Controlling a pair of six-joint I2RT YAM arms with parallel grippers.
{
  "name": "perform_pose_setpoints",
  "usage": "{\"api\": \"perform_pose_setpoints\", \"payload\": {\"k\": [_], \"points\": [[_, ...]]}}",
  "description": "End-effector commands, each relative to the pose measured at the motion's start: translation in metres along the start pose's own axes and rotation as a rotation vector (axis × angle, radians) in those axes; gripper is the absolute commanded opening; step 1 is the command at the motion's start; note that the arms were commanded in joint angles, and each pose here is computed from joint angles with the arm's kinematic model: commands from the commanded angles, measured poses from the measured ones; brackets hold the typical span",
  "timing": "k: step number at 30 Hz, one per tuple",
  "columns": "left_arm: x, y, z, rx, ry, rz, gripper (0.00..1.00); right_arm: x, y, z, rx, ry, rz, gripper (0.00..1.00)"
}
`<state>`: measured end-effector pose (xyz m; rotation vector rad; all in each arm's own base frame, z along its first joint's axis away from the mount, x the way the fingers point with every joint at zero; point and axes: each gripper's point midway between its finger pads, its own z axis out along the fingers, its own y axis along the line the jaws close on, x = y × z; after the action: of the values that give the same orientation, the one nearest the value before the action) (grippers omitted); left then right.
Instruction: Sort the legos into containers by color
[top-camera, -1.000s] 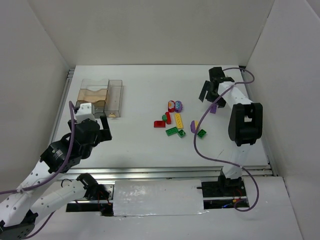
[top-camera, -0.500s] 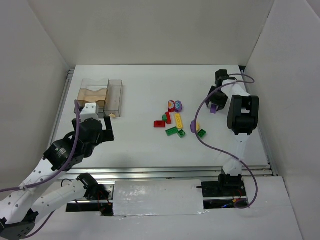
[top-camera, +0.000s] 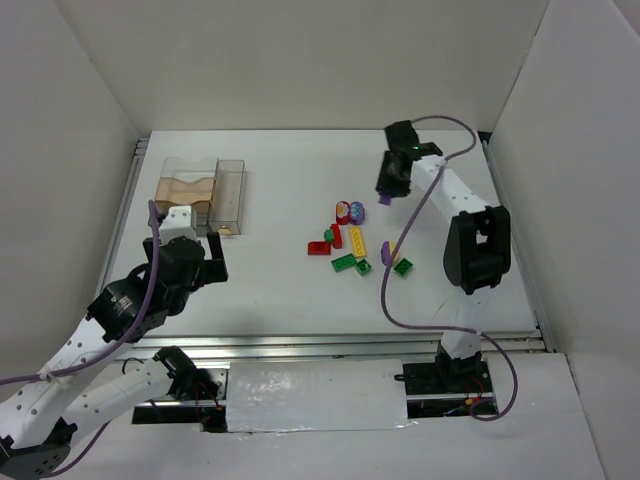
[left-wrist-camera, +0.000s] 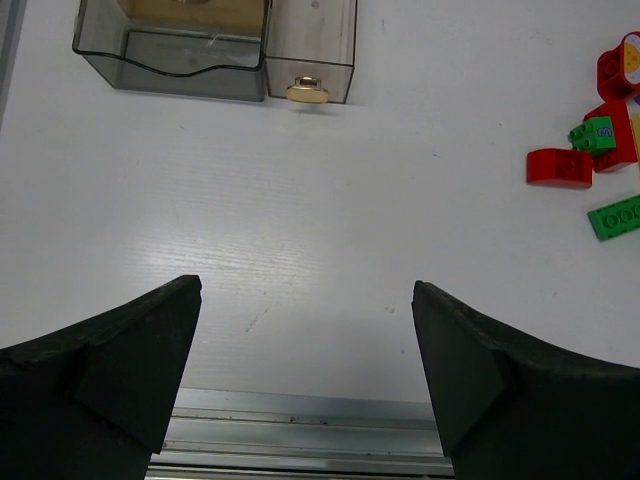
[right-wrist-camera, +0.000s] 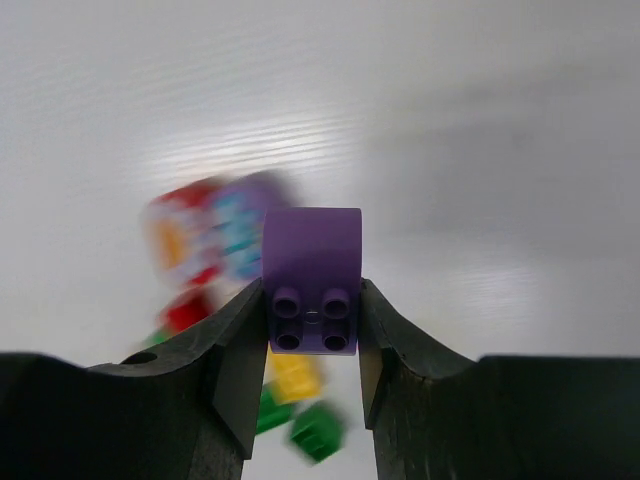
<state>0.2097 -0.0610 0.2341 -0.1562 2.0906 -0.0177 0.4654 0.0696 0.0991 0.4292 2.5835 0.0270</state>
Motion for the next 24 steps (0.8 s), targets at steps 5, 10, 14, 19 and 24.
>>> {"api": "perform_pose_setpoints", "payload": {"k": [5, 10, 14, 19, 24], "points": [[-0.021, 0.026, -0.011, -0.096, -0.097, -0.095, 0.99, 0.021, 0.204, -0.132, -0.593, -0.156, -0.054, 0.01], [-0.029, 0.042, -0.022, -0.111, -0.157, -0.168, 0.99, 0.065, 0.338, -0.174, -1.056, -0.128, -0.086, 0.02], [-0.030, 0.041, -0.025, -0.082, -0.177, -0.180, 1.00, 0.064, 0.406, -0.183, -1.187, -0.148, -0.054, 0.02], [-0.029, 0.039, -0.023, -0.083, -0.164, -0.163, 1.00, 0.069, 0.458, -0.150, -1.205, -0.211, -0.015, 0.06], [-0.029, 0.036, -0.022, -0.068, -0.160, -0.157, 0.99, 0.078, 0.471, -0.119, -1.201, -0.204, 0.002, 0.12]]}}
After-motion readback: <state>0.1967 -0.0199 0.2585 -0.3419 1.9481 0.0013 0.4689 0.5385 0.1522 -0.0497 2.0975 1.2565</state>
